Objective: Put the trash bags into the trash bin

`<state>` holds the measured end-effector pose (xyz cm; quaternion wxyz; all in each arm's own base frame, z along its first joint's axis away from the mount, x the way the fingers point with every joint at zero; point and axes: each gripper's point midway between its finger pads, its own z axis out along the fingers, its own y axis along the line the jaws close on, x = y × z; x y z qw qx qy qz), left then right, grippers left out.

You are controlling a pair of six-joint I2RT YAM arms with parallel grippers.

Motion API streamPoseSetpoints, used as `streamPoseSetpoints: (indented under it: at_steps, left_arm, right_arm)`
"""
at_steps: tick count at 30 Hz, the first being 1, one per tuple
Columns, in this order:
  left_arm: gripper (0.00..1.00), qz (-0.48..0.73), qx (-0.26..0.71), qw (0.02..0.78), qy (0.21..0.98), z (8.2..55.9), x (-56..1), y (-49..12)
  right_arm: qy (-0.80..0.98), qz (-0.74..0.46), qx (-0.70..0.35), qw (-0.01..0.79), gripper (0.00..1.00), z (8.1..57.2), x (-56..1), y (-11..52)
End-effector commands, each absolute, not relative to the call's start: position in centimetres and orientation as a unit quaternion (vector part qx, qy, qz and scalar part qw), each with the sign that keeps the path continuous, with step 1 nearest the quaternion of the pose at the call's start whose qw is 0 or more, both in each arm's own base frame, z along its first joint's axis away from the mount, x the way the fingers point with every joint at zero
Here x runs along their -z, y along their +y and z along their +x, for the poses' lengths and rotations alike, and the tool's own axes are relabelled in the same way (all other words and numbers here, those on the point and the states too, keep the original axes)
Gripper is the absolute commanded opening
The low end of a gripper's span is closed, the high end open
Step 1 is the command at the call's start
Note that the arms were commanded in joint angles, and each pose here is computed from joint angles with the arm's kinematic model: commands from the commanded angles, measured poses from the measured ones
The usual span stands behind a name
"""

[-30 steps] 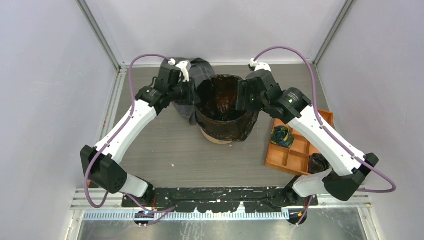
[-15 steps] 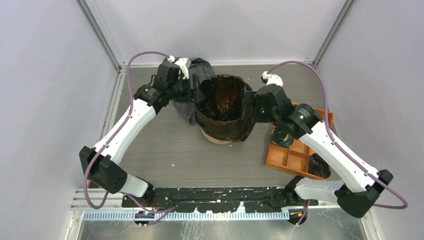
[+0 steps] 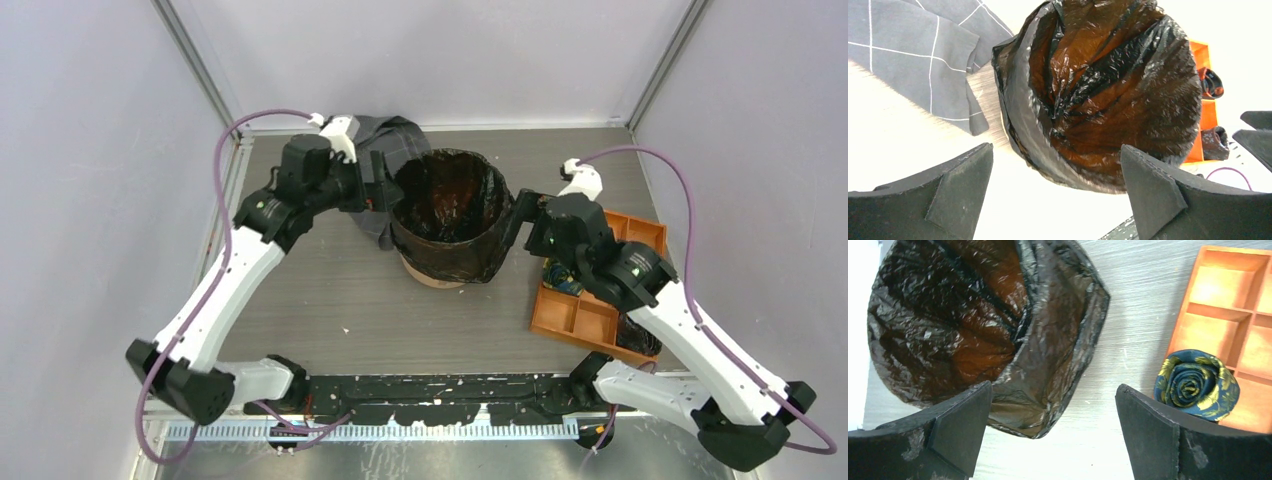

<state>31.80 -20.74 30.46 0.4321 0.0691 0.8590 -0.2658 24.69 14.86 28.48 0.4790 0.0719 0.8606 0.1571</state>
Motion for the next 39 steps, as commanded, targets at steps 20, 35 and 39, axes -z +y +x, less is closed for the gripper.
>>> streamPoseSetpoints:
  at_steps: [20,35,39]
  left_arm:
    - [1.00,-0.151,0.364,0.392,0.831,36.3,-24.4,-17.3]
    - [1.00,-0.180,0.381,0.321,0.848,37.2,-17.5,-18.8]
    - [1.00,-0.175,0.392,0.299,0.852,37.1,-15.8,-19.5]
  right_arm:
    - [0.792,0.255,-0.251,0.494,0.58,37.2,-23.0,11.5]
    - [0.827,0.279,-0.286,0.395,0.57,39.4,-14.1,13.7]
    - [0.830,0.277,-0.288,0.388,0.56,39.3,-13.5,13.9]
